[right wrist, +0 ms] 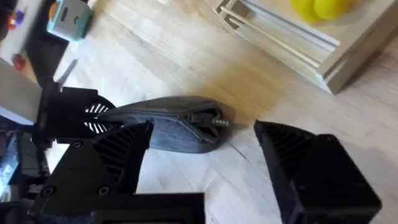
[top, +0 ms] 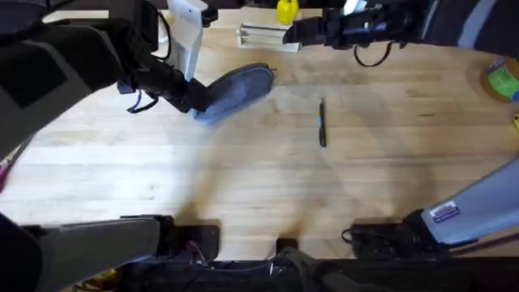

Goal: Unzip the bag, pick up the pens from the table one at a time and place them inside, then zip the bag closed.

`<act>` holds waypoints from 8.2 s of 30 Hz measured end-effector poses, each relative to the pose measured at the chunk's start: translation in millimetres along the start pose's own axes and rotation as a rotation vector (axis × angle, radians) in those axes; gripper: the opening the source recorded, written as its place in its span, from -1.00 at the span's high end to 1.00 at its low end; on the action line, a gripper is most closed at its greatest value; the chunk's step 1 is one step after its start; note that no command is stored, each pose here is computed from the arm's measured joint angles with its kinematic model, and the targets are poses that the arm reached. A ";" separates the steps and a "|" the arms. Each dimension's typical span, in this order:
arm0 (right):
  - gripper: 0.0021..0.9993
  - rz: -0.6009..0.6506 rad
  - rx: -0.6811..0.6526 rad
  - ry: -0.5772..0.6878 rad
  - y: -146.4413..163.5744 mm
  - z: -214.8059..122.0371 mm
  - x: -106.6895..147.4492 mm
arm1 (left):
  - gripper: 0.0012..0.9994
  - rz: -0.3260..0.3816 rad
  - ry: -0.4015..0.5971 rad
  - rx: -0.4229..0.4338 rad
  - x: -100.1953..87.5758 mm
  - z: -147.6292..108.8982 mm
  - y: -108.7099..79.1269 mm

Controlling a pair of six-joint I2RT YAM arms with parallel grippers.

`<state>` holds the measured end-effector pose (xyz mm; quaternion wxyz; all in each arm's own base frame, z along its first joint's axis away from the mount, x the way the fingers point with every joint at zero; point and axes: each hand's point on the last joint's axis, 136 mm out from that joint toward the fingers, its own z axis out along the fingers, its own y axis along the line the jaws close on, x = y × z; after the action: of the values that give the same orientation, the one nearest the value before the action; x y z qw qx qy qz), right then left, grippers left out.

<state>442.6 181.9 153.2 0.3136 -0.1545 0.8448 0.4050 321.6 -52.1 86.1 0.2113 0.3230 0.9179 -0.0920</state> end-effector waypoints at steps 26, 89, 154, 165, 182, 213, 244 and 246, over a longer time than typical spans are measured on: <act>-0.99 0.146 -0.311 0.203 20.5 92.2 57.3 | 0.92 0.000 0.000 0.000 0.0 0.0 0.0; -0.99 -0.003 0.035 0.244 29.3 66.9 -10.8 | 0.92 -0.001 0.001 0.001 0.3 0.1 -0.2; 0.94 -0.044 0.041 0.348 31.1 104.1 28.1 | 0.92 -0.001 0.002 0.001 0.5 0.1 -0.1; 0.94 -0.054 0.028 0.331 51.7 101.1 15.6 | 0.92 -0.001 0.001 0.000 0.5 -0.1 0.3; 0.94 -0.023 0.039 0.358 125.7 146.4 45.4 | 0.92 -0.004 0.005 -0.004 1.5 -0.2 1.4; -0.96 -0.035 0.215 0.293 108.0 148.3 34.7 | 0.92 -0.008 0.006 -0.003 2.4 -0.5 1.7; 0.91 -0.598 0.219 0.230 90.0 39.1 -42.1 | -0.99 -0.015 -0.003 -0.016 2.4 -3.9 6.9; 0.94 -0.633 0.172 0.245 96.5 44.3 -36.0 | -0.99 -0.024 -0.012 -0.030 3.0 -12.1 9.1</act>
<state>438.0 276.9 212.4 0.3318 -0.4293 0.8174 0.1937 321.3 -39.7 95.3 0.2205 0.3081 0.9217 -0.0827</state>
